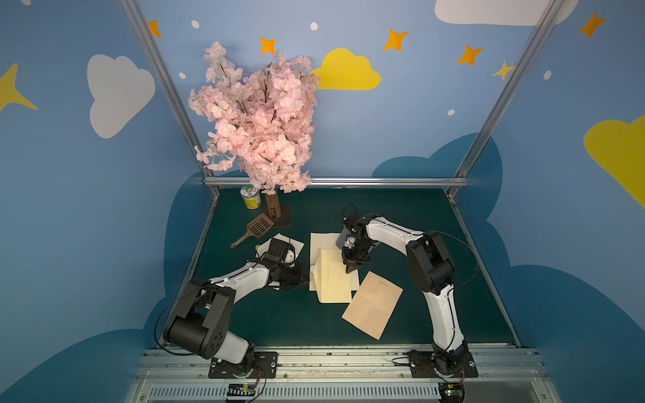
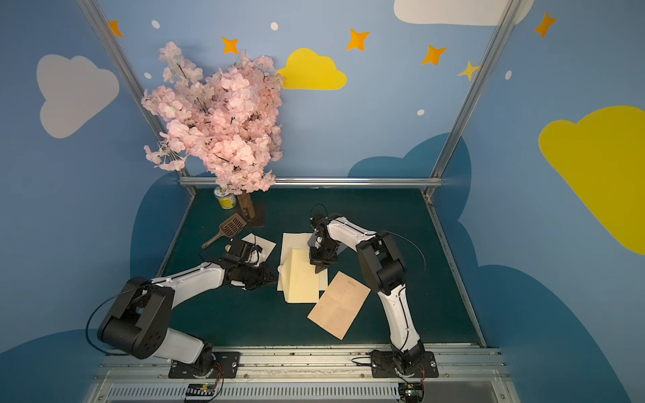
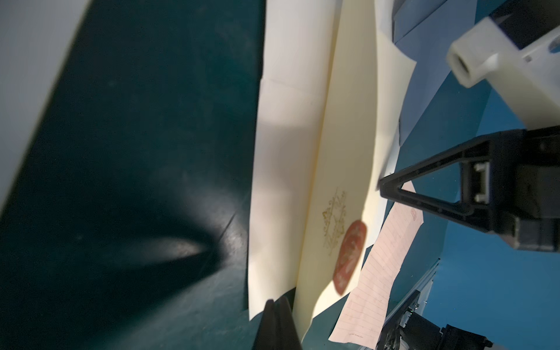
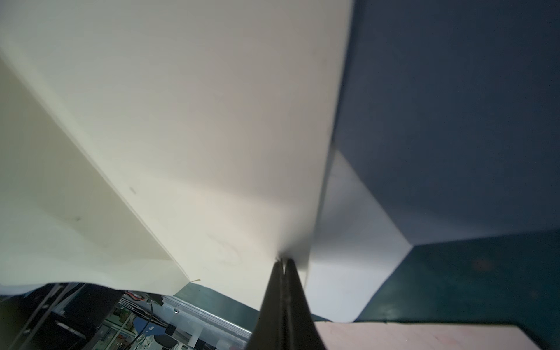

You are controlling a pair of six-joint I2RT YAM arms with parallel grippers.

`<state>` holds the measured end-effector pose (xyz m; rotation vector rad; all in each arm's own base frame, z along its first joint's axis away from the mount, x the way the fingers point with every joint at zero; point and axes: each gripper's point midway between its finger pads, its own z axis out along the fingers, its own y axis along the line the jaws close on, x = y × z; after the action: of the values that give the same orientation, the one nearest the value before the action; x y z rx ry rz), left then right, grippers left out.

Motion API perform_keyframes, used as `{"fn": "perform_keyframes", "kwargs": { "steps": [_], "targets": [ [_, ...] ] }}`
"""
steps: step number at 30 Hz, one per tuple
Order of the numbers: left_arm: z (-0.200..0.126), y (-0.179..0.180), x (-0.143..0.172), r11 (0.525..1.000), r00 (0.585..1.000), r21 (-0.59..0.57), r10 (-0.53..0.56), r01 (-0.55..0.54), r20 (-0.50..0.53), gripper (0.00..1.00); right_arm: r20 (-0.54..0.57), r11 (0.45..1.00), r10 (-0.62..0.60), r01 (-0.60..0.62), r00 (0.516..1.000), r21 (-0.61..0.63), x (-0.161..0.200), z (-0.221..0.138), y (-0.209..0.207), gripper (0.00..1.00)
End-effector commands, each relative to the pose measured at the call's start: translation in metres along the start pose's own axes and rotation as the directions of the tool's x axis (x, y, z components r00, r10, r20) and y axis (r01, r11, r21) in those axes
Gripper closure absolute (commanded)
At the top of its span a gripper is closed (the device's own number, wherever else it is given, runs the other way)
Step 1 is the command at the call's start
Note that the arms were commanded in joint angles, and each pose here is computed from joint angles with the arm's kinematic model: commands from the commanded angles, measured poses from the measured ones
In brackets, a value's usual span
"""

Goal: Fold the letter paper in half and place it into the envelope
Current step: Fold the envelope flap on the envelope.

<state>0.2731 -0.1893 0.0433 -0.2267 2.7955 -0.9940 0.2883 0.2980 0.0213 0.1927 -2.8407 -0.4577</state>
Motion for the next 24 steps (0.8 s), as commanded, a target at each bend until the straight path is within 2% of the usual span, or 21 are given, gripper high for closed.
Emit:
{"fn": "perform_keyframes", "kwargs": {
  "steps": [1,12,17,24],
  "targets": [
    [0.007,-0.016,-0.011,0.999,1.0,0.03,0.025,-0.025,0.003,0.97,-0.025,1.0,0.0,0.001,1.0,0.03,0.001,0.002,-0.008,1.0],
    [0.053,-0.057,-0.014,0.993,0.991,0.057,0.108,-0.103,-0.079,0.97,-0.042,1.0,-0.001,0.0,0.999,-0.022,0.0,0.005,-0.005,1.0],
    [0.071,-0.056,-0.011,0.995,0.991,0.073,0.074,-0.066,-0.113,0.97,-0.038,0.997,-0.001,-0.002,0.999,-0.079,0.0,-0.002,0.002,1.0],
    [0.087,-0.044,-0.004,0.997,0.986,0.053,0.061,-0.054,-0.158,0.97,-0.004,0.984,-0.036,0.035,0.999,-0.172,0.009,-0.032,0.023,1.0]
  ]
}}
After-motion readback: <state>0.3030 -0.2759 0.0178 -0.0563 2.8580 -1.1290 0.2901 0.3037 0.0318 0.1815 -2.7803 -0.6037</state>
